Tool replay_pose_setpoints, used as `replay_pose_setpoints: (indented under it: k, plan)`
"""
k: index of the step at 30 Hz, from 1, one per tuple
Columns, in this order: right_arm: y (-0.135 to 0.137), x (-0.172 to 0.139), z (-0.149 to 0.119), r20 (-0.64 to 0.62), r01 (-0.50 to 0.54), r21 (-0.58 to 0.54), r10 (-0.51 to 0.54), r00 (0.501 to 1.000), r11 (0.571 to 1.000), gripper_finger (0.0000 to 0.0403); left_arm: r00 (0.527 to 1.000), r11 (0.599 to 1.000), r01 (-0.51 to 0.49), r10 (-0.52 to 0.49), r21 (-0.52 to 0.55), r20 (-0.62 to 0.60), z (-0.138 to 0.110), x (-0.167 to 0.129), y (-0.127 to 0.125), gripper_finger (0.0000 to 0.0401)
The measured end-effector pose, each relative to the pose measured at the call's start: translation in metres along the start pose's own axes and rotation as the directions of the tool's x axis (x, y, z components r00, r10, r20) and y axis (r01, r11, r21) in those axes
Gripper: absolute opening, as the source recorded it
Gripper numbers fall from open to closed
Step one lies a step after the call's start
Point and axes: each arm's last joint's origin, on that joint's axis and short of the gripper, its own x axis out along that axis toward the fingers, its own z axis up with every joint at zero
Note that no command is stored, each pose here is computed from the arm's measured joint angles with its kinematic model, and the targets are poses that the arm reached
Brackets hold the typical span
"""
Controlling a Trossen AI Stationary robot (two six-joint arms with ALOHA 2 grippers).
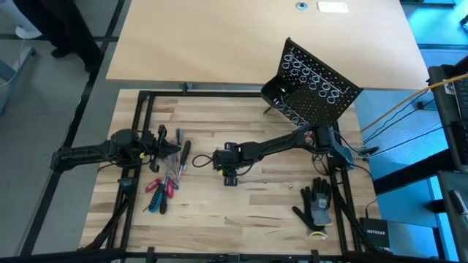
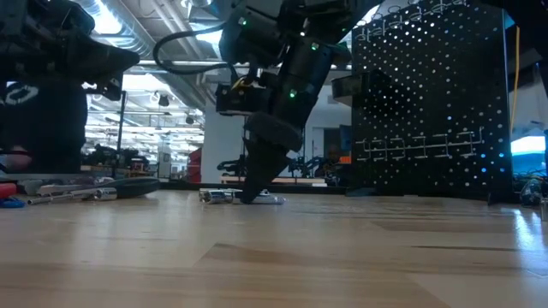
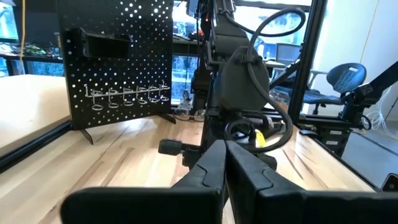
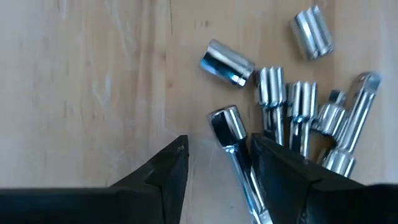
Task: Hang tools onto peg board
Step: Put the extension bar into the black pegboard bin
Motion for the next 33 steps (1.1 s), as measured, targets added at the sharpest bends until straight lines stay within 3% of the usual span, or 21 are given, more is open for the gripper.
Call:
replay_pose_setpoints:
  k: [13, 33]
  plan:
    - [0.0016, 0.0065, -0.0038, -0.014, -0.004, -0.029, 0.004, 1.0, 1.0, 0.0057, 1.0, 1.0, 0.0, 0.0, -0.001, -0.001, -0.0001, 0.0, 0.0, 0.0001]
    - [0.0022, 0.008, -0.0047, -0.017, -0.003, -0.015, 0.003, 1.0, 1.0, 0.007, 1.0, 1.0, 0.0, 0.0, -0.023, -0.001, -0.0001, 0.0, 0.0, 0.0001]
